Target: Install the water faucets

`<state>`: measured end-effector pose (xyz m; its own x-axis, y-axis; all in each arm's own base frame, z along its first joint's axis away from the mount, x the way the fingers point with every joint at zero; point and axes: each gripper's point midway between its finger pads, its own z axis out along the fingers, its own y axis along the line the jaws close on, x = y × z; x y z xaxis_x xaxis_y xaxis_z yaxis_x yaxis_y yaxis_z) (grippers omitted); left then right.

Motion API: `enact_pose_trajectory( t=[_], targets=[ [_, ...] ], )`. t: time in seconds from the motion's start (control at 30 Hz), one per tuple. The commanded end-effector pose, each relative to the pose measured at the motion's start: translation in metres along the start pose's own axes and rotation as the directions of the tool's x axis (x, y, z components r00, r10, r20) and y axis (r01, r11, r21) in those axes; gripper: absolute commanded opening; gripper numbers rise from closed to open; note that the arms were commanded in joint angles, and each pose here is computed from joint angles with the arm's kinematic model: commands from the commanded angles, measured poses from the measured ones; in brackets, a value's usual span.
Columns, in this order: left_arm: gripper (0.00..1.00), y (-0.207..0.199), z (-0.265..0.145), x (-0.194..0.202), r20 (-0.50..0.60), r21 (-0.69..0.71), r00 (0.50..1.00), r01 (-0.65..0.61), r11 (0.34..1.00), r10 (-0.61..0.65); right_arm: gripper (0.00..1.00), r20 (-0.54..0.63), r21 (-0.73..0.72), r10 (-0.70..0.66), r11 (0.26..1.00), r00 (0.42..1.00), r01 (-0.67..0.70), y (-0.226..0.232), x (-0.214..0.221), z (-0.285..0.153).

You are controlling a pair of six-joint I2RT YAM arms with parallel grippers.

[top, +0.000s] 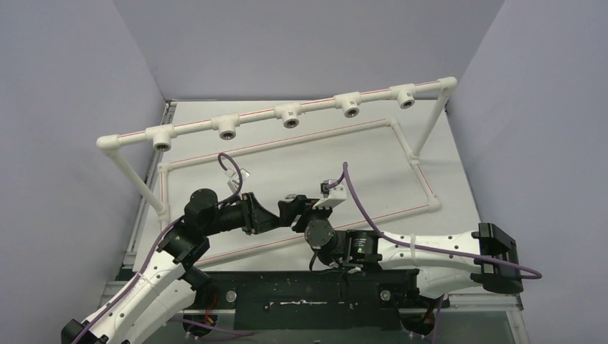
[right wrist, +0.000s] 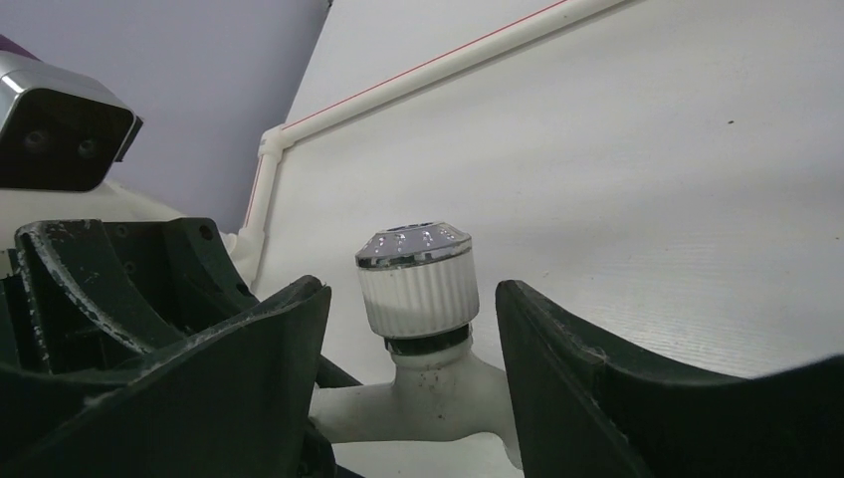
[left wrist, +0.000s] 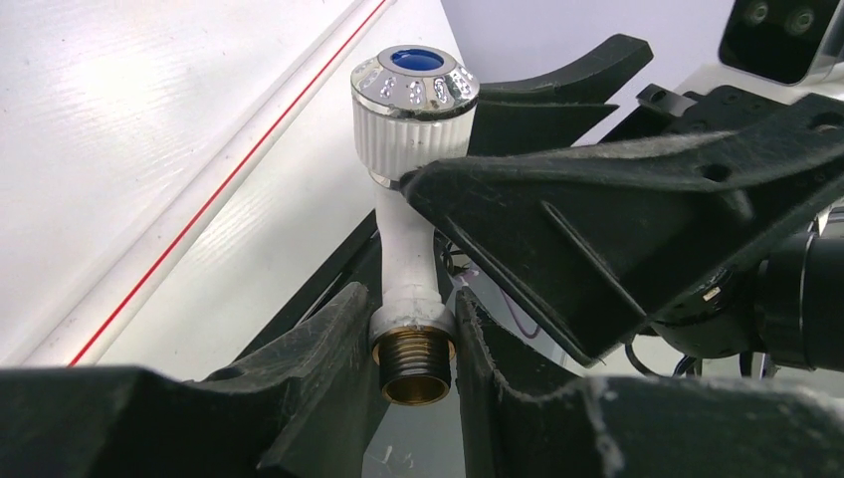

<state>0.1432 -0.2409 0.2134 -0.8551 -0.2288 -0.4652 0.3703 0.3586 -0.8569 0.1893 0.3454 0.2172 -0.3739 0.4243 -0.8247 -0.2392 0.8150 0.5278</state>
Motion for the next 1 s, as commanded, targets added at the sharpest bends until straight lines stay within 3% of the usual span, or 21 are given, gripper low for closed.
enact_pose_trajectory(
  t=[0.0, 0.13, 0.53, 0.97],
  targets=[
    [0.00, -0.022, -0.004, -0.010, 0.041, 0.080, 0.996, -0.080, 0.994, 0.077, 0.70, 0.006, -0.069, 0.082, 0.994, 0.997, -0.081, 0.014, -0.022, -0.014],
    [0.00, -0.026, -0.006, -0.012, 0.055, 0.086, 0.993, -0.109, 0.990, 0.104, 0.81, -0.023, -0.116, 0.053, 0.992, 0.998, -0.055, 0.008, -0.027, -0.024],
    [0.00, -0.035, -0.011, -0.013, 0.062, 0.114, 0.983, -0.180, 0.977, 0.174, 0.88, -0.135, -0.492, -0.055, 0.870, 0.989, -0.019, -0.009, -0.062, -0.053],
    [0.00, -0.101, -0.033, -0.016, 0.141, 0.392, 0.965, -0.259, 0.882, 0.221, 0.86, -0.251, -0.787, -0.141, 0.606, 0.958, -0.117, 0.017, -0.072, -0.094]
  ],
)
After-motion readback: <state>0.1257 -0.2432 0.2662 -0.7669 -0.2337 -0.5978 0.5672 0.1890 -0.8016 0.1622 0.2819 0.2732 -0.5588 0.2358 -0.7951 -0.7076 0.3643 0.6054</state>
